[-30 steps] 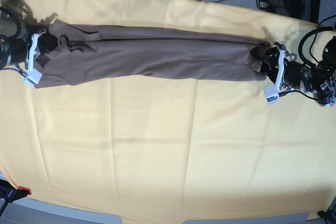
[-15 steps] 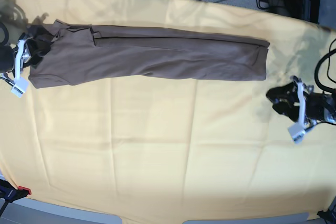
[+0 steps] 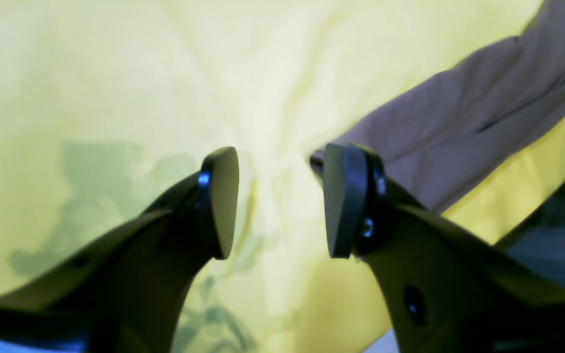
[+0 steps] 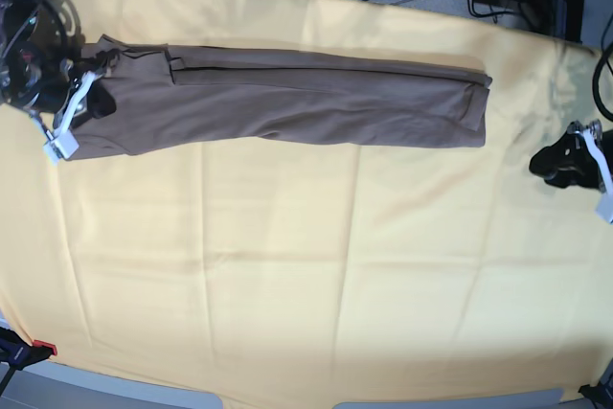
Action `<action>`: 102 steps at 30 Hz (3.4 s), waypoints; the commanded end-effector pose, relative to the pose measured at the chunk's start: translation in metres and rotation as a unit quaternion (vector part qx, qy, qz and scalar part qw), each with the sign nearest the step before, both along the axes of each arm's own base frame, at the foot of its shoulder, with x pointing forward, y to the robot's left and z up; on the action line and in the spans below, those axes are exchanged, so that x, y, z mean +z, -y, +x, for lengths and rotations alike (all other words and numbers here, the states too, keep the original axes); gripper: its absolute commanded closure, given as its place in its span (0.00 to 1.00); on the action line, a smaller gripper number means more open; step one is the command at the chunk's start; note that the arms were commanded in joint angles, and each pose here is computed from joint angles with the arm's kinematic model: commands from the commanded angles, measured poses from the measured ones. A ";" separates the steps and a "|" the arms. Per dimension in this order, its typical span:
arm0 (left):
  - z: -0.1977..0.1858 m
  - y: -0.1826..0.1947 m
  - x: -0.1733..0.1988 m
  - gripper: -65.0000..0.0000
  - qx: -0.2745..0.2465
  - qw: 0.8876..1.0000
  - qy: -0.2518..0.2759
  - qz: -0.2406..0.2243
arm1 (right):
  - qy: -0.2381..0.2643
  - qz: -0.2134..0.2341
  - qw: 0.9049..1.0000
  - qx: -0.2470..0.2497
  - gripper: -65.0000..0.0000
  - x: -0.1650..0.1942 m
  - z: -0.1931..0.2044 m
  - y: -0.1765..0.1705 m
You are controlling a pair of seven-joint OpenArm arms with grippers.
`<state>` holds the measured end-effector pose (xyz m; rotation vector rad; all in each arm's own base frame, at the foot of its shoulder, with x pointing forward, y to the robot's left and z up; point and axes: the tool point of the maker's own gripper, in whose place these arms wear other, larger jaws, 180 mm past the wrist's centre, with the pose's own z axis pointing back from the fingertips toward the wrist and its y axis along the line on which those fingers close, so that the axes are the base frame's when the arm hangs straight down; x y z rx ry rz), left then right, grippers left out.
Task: Fold the T-shirt properly
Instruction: 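Move the left gripper to the strip end and grasp it, then fold the strip end with the left gripper toward the right gripper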
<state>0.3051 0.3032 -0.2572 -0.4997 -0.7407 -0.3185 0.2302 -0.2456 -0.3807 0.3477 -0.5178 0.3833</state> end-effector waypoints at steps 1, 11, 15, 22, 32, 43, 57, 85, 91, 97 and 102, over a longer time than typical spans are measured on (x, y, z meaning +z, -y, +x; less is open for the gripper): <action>0.004 -0.007 0.018 0.54 0.011 1.000 0.028 -0.005 | 0.007 -0.026 1.000 0.001 1.00 0.004 0.003 0.010; -0.052 0.004 -0.041 0.47 0.055 0.995 -0.037 -0.081 | -0.002 -0.033 0.999 -0.001 1.00 -0.005 -0.004 0.010; -0.060 0.021 -0.056 0.47 0.064 0.990 -0.043 -0.118 | -0.003 -0.033 0.999 -0.001 1.00 -0.005 -0.005 0.010; -0.068 0.049 -0.075 0.47 0.072 0.983 -0.046 -0.164 | -0.003 -0.034 0.999 -0.001 1.00 -0.005 -0.004 0.010; -0.065 0.051 -0.098 0.47 0.113 0.982 -0.045 -0.143 | -0.003 -0.034 0.999 -0.001 1.00 -0.005 -0.004 0.010; -0.073 0.075 -0.112 0.47 0.096 0.980 -0.076 -0.158 | 0.005 -0.009 1.000 -0.002 1.00 0.000 -0.002 0.003; -0.063 0.131 -0.116 1.00 0.042 0.976 -0.083 -0.197 | 0.001 0.001 1.000 -0.001 1.00 0.000 -0.003 0.000; -0.053 0.089 -0.036 1.00 0.075 0.970 0.036 -0.228 | -0.005 -0.020 1.000 0.000 1.00 -0.004 -0.005 0.005; -0.057 0.114 -0.030 1.00 0.060 0.955 0.056 -0.284 | -0.005 -0.019 1.000 0.000 1.00 -0.004 -0.005 0.005; -0.062 0.162 -0.031 1.00 0.026 0.942 0.055 -0.329 | -0.005 -0.020 1.000 0.000 1.00 -0.004 -0.005 0.005; -0.066 0.225 -0.018 1.00 -0.035 0.923 0.058 -0.378 | -0.007 -0.020 1.000 0.000 1.00 -0.004 -0.006 0.006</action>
